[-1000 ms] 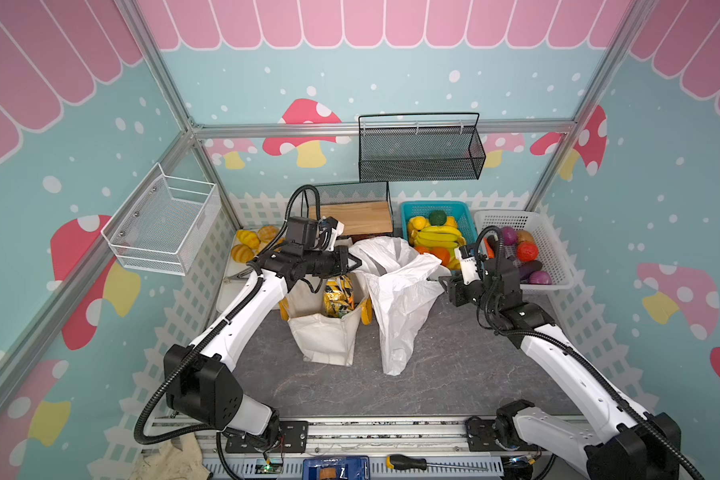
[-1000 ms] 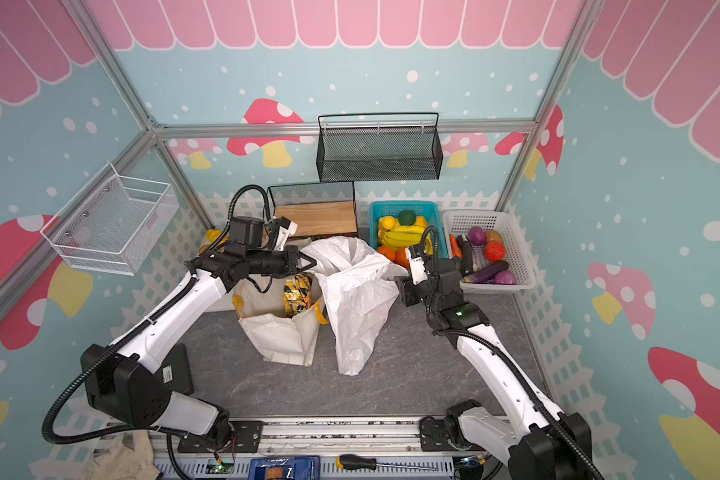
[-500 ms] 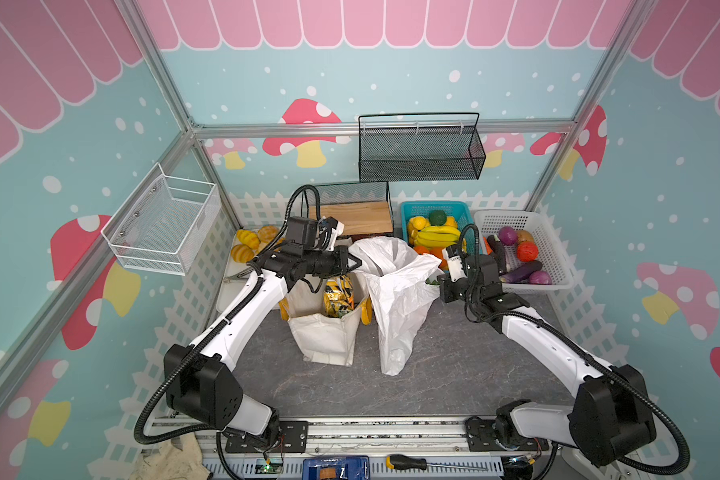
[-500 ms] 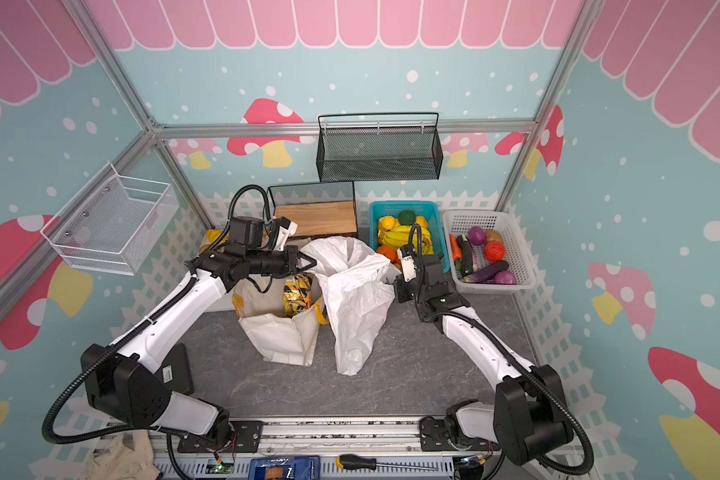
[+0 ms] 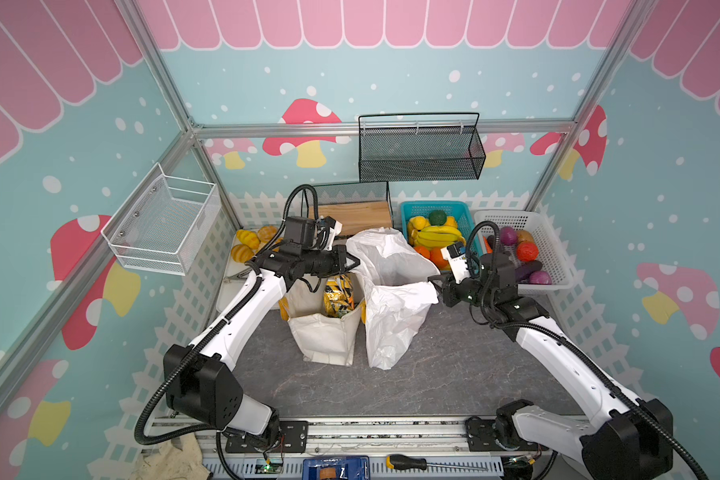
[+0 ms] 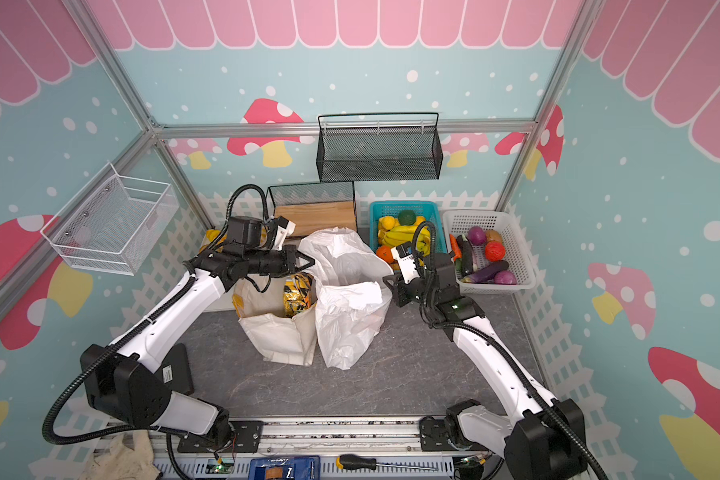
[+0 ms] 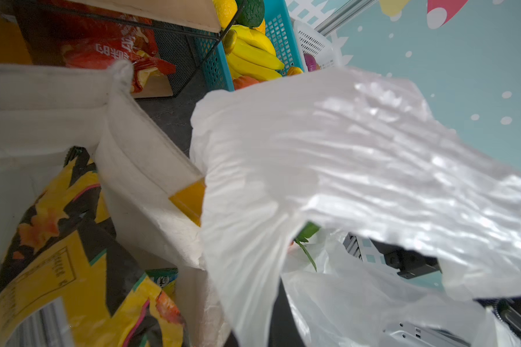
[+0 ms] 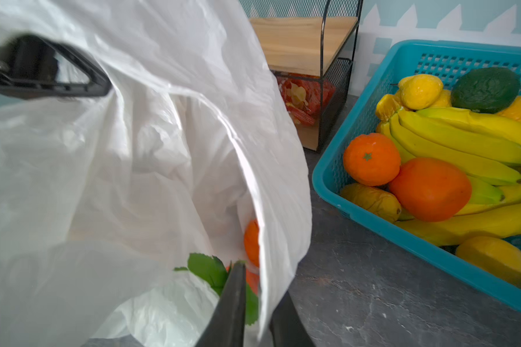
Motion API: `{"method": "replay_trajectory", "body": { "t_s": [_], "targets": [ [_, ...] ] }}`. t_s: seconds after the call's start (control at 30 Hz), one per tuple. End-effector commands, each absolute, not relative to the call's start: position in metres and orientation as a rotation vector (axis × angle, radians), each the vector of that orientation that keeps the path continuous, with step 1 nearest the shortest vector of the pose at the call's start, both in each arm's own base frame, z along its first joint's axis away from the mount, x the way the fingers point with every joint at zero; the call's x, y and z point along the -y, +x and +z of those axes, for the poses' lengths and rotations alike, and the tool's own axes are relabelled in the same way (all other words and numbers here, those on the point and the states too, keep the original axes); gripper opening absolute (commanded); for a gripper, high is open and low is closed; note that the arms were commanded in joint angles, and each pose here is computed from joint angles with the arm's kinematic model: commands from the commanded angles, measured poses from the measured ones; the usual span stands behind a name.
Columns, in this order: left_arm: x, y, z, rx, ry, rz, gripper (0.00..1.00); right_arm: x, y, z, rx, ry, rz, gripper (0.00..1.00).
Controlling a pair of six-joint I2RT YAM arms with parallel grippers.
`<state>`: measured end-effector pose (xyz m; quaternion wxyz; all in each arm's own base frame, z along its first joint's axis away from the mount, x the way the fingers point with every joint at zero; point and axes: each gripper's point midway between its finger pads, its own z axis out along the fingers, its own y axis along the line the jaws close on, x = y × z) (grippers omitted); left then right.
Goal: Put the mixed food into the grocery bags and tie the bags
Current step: 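Open the right gripper to release the carrot and withdraw from the bag, then move the right gripper to the white basket and grasp the green-capped eggplant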
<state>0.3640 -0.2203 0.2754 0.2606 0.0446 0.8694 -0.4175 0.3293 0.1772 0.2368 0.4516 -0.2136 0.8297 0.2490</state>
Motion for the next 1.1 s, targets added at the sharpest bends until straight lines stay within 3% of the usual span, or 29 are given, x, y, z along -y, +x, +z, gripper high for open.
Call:
{"method": "replay_trajectory", "body": {
  "t_s": [0.0, 0.23, 0.53, 0.73, 1.07],
  "targets": [
    [0.22, 0.362, 0.275, -2.358, 0.135, -1.128, 0.0, -0.159, 0.341, 0.256, -2.039, -0.469, 0.497, 0.35],
    [0.222, 0.363, 0.27, -2.378, 0.138, -1.118, 0.0, -0.07, 0.373, 0.274, -2.024, -0.186, 0.233, 0.66],
    [0.229, 0.357, 0.272, -2.378, 0.157, -1.139, 0.0, 0.082, 0.442, 0.248, -2.026, 0.257, -0.034, 0.83],
    [0.233, 0.354, 0.274, -2.376, 0.174, -1.147, 0.0, 0.124, 0.5, 0.192, -2.153, 0.272, -0.195, 0.82],
    [0.233, 0.354, 0.274, -2.372, 0.173, -1.141, 0.0, 0.145, 0.564, 0.102, -2.355, 0.187, -0.246, 0.68]
  ]
}}
